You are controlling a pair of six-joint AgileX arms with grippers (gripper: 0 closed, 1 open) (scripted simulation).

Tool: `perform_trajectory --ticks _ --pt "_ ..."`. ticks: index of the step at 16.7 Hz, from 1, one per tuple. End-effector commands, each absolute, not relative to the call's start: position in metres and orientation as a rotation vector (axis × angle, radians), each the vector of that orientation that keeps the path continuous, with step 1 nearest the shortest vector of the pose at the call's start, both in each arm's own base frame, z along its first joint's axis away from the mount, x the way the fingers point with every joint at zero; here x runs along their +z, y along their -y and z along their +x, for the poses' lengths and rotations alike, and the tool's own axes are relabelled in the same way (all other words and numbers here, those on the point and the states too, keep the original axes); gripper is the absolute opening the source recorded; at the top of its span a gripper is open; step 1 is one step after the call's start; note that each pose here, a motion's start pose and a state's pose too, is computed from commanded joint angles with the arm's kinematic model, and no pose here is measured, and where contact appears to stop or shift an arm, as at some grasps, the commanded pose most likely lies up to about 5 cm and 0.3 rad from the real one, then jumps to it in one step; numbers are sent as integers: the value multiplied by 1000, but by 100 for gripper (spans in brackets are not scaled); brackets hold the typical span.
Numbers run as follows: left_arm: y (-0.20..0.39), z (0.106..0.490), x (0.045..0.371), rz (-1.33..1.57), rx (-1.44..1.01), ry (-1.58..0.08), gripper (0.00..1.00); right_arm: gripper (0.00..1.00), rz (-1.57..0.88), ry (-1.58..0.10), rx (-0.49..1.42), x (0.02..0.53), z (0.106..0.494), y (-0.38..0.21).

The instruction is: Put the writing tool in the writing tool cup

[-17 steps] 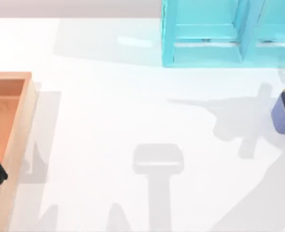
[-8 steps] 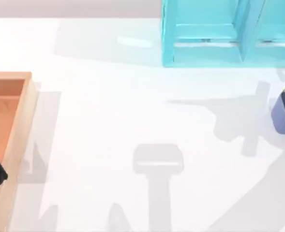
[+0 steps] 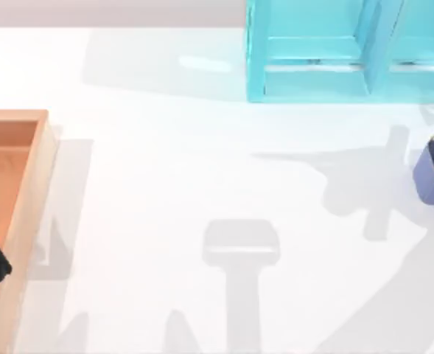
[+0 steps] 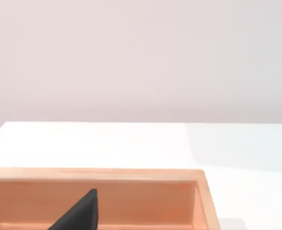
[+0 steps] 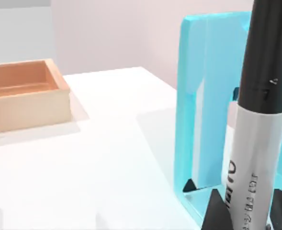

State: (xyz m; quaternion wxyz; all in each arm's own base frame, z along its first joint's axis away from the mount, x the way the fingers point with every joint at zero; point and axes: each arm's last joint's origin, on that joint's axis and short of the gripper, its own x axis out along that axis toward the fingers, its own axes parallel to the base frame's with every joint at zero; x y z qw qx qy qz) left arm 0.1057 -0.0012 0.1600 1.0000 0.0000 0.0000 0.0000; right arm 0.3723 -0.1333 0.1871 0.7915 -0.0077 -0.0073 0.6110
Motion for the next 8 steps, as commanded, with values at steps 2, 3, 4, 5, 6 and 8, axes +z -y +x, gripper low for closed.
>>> perform_trajectory --ticks 2,3,4,5,6,8 --pt "1 106 160 0 0 0 100 30 -17 16 1315 187 372 133" --pt "1 106 160 0 0 0 100 38 -17 16 1315 187 372 133" --pt "1 106 160 0 0 0 100 45 -17 16 1315 187 372 133" --pt "1 106 160 0 0 0 100 53 -17 16 1315 187 372 133" --pt "1 106 160 0 0 0 100 60 -17 16 1315 187 372 133" --pt "1 106 160 0 0 0 100 75 -17 16 1315 187 372 133"
